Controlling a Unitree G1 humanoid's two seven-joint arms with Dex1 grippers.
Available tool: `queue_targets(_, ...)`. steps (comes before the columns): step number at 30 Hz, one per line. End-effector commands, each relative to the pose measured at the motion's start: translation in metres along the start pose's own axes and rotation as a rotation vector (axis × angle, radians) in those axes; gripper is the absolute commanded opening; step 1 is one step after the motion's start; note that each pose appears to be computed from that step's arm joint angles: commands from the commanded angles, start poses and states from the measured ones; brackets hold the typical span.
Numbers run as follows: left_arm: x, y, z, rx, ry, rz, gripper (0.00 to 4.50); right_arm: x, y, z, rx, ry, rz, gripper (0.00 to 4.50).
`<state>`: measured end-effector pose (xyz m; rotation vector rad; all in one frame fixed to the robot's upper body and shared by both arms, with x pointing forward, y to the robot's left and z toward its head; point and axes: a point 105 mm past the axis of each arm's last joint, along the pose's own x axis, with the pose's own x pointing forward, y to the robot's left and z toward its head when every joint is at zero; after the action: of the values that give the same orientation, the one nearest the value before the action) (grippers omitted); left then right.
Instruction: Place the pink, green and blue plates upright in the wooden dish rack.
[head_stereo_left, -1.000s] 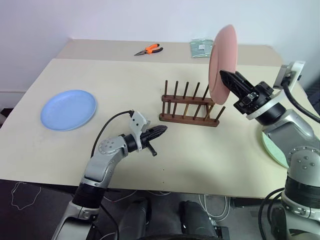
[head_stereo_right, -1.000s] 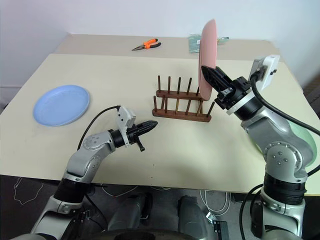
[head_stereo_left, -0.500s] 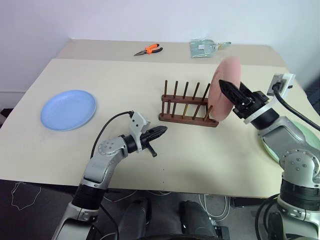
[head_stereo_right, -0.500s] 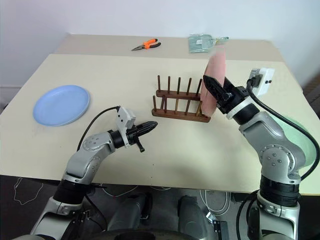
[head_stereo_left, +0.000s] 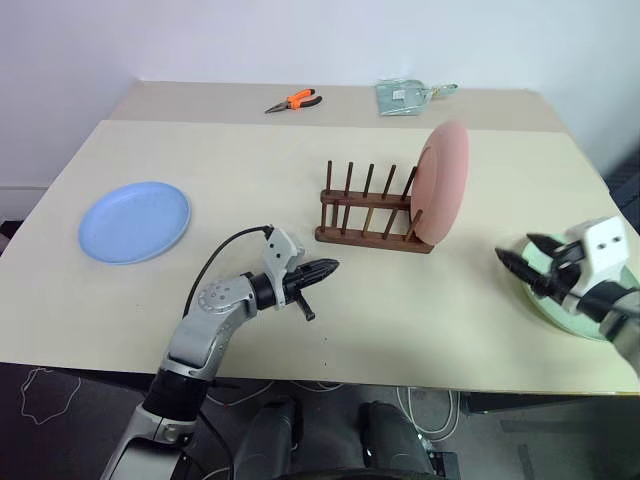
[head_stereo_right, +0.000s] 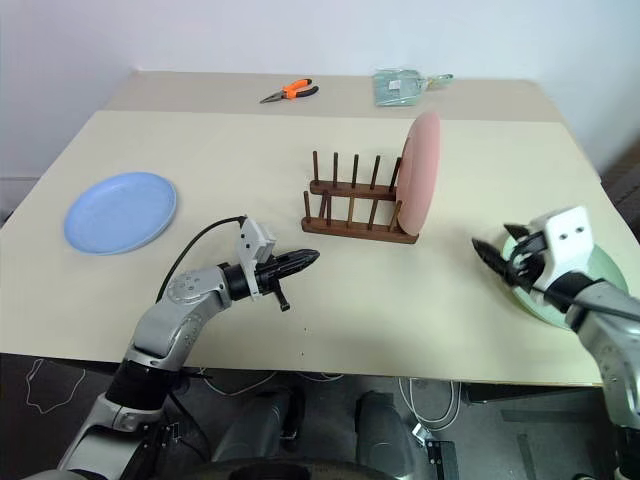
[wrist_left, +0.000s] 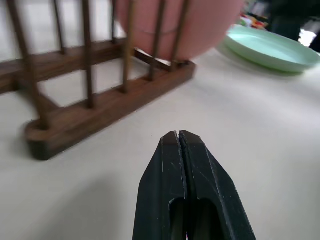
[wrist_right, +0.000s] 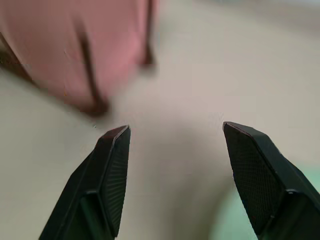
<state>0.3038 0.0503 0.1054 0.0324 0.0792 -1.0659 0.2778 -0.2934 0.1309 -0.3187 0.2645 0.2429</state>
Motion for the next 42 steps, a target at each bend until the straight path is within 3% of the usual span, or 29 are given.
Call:
queue_targets(1,0.004,-0.004,0.008,0.037,-0.016,-0.03,0.0,0.002,-0.012,-0.012,-0.122,0.073,-0.118,2.99)
queue_targets(4,0.004,-0.005,0.008,0.037,-0.014,-0.038,0.0,0.002,-0.021,-0.033,-0.148,0.17,-0.19,2.99)
queue_targets(7,0.004,-0.006,0.005,0.048,-0.001,-0.049,0.0,0.003,-0.025,-0.045,-0.156,0.215,-0.229,2.17)
queue_targets(11,0.005,-0.006,0.005,0.056,0.004,-0.053,0.0,0.006,-0.026,-0.045,-0.15,0.206,-0.249,0.06)
queue_targets(14,0.005,-0.006,0.005,0.062,0.006,-0.054,0.0,0.009,-0.025,-0.041,-0.152,0.186,-0.253,0.06)
queue_targets(16,0.005,-0.005,0.005,0.063,0.006,-0.051,0.0,0.011,-0.027,-0.024,-0.18,0.119,-0.272,0.06)
queue_targets(18,0.003,-0.003,0.004,0.063,0.008,-0.048,0.0,0.013,-0.029,0.017,-0.21,-0.051,-0.284,0.06)
queue_targets(20,0.0,-0.002,0.001,0.067,0.016,-0.037,0.0,0.006,-0.032,0.097,-0.166,-0.369,-0.303,0.06)
queue_targets(23,-0.002,-0.001,-0.001,0.072,0.02,-0.027,0.0,-0.018,-0.025,0.174,0.015,-0.724,-0.238,0.06)
queue_targets(25,-0.004,0.003,-0.001,0.076,0.013,-0.004,0.0,-0.037,-0.003,0.213,0.216,-0.929,-0.029,0.06)
queue_targets(27,-0.006,0.006,-0.001,0.079,0.009,0.018,0.0,-0.056,0.032,0.234,0.315,-1.028,0.246,0.06)
queue_targets(31,-0.011,0.011,-0.005,0.086,0.011,0.053,0.0,-0.066,0.088,0.246,0.537,-1.034,0.613,0.06)
queue_targets(34,-0.016,0.015,-0.006,0.087,0.004,0.084,0.0,-0.058,0.121,0.247,0.732,-0.978,0.758,0.06)
queue_targets(37,-0.024,0.022,-0.008,0.085,0.006,0.12,0.0,-0.03,0.14,0.237,0.887,-0.863,0.713,0.06)
queue_targets(42,-0.034,0.025,-0.012,0.087,0.024,0.143,0.0,0.003,0.15,0.223,0.982,-0.759,0.602,0.06)
